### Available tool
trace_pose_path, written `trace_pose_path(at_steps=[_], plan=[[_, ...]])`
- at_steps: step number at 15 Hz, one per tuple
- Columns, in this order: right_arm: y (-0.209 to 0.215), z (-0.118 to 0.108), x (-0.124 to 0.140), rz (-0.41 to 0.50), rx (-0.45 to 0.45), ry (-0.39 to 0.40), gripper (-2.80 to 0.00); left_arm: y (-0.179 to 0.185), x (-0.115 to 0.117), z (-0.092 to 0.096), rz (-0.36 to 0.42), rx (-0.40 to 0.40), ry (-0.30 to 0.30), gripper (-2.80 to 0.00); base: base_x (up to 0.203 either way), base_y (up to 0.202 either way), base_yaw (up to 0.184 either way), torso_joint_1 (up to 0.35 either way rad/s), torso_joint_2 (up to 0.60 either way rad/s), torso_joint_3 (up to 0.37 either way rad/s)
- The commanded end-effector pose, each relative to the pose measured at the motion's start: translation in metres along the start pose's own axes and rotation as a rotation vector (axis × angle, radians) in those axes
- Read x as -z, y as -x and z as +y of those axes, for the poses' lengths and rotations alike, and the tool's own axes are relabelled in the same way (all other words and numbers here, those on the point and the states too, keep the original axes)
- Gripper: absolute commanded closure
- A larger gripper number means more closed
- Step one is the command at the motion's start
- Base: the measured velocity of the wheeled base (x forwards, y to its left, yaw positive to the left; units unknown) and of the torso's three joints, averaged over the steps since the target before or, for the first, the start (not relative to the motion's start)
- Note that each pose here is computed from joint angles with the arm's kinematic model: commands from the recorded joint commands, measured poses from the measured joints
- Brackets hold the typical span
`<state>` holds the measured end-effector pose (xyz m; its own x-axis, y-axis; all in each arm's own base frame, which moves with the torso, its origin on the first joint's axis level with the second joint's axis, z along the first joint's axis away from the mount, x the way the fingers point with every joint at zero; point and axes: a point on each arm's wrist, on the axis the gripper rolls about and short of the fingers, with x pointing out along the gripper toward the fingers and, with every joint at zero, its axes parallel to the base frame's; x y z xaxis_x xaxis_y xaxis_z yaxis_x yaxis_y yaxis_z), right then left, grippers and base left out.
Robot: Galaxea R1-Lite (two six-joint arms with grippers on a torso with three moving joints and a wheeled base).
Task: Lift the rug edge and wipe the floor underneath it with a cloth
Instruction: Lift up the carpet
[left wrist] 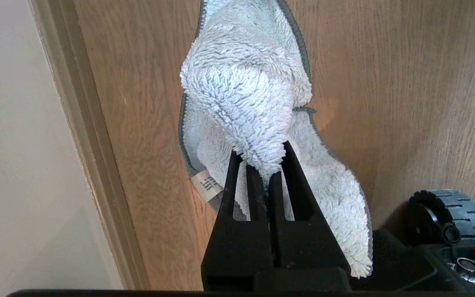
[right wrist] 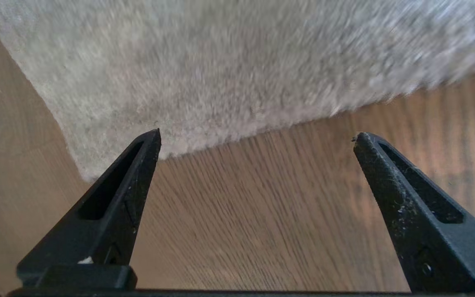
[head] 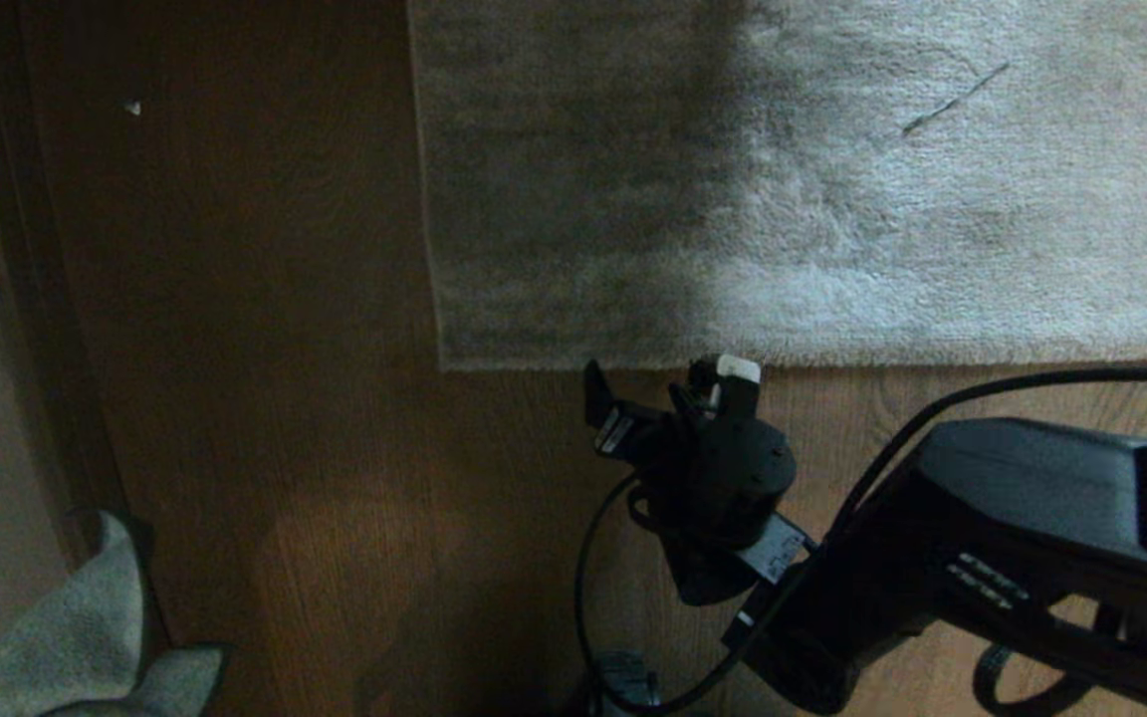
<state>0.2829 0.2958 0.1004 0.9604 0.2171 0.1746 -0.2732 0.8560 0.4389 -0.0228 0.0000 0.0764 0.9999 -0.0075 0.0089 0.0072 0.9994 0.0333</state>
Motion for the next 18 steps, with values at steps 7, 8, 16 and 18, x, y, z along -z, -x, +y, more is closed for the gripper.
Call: trace_pose_path(at_steps=[7,8,16,18], plan=[[-0.016,0.001,0.025,-0.037,-0.003,-0.006,-2.80,0.000,0.000,0.000,0.000,0.000,0.000,0.00,0.000,0.000,0.000,0.000,0.00,0.000],[-0.017,0.001,0.027,-0.039,-0.002,-0.007,-2.80,0.000,0.000,0.000,0.000,0.000,0.000,0.00,0.000,0.000,0.000,0.000,0.00,0.000],[-0.040,-0.009,0.022,-0.107,0.029,0.027,-2.80,0.000,0.000,0.000,0.000,0.000,0.000,0.00,0.000,0.000,0.000,0.000,0.00,0.000],[-0.045,-0.011,0.017,-0.124,0.035,0.027,-2.80,0.000,0.000,0.000,0.001,0.000,0.000,0.00,0.000,0.000,0.000,0.000,0.00,0.000]])
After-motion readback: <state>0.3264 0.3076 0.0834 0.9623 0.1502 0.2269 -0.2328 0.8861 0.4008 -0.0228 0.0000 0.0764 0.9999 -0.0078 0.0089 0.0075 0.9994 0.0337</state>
